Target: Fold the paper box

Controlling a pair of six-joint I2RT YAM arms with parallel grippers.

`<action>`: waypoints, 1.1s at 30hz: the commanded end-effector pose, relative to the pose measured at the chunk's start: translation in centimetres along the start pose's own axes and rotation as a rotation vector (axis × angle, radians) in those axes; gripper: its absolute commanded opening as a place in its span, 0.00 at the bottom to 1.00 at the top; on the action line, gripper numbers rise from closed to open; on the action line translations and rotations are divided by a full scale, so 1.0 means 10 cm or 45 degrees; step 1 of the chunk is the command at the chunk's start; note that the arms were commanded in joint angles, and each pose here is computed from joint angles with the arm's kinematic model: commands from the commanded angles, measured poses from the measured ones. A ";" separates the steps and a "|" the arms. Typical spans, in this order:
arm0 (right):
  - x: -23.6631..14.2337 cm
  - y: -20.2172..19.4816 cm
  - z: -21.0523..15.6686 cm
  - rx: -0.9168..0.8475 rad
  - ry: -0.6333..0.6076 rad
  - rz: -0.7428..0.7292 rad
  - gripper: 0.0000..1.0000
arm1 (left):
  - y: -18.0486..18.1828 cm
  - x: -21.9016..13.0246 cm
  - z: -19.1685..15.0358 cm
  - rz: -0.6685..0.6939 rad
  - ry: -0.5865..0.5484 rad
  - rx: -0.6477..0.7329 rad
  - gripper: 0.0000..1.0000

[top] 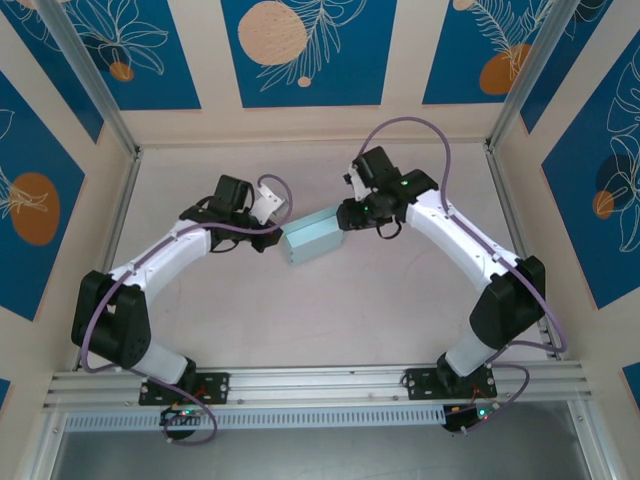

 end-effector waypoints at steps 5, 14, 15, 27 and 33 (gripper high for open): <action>0.02 0.11 0.31 -0.362 -0.079 0.248 0.40 | 0.01 0.04 0.10 -0.030 0.003 0.066 0.00; 0.27 -0.19 0.53 -0.367 -0.061 0.237 0.42 | 0.02 0.11 0.11 -0.067 0.024 0.085 0.00; 0.29 -0.19 0.53 -0.373 -0.054 0.255 0.42 | 0.02 0.11 0.11 -0.070 0.026 0.085 0.00; 0.56 -0.25 0.65 -0.404 0.041 0.302 0.46 | 0.03 0.14 0.07 -0.077 0.055 0.090 0.00; 0.66 -0.30 0.61 -0.399 0.076 0.289 0.45 | 0.03 0.15 0.05 -0.076 0.067 0.091 0.00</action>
Point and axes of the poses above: each hand's point on the last joint's axis, 136 mm out from that joint toward the fingers, its own x axis out along the fingers, its own y axis along the line the jaws close on, z = x × y, the point moved 5 cm from there along -x, back along the fingers, and after that the axes turned 15 degrees about x, right-handed, at the moved point
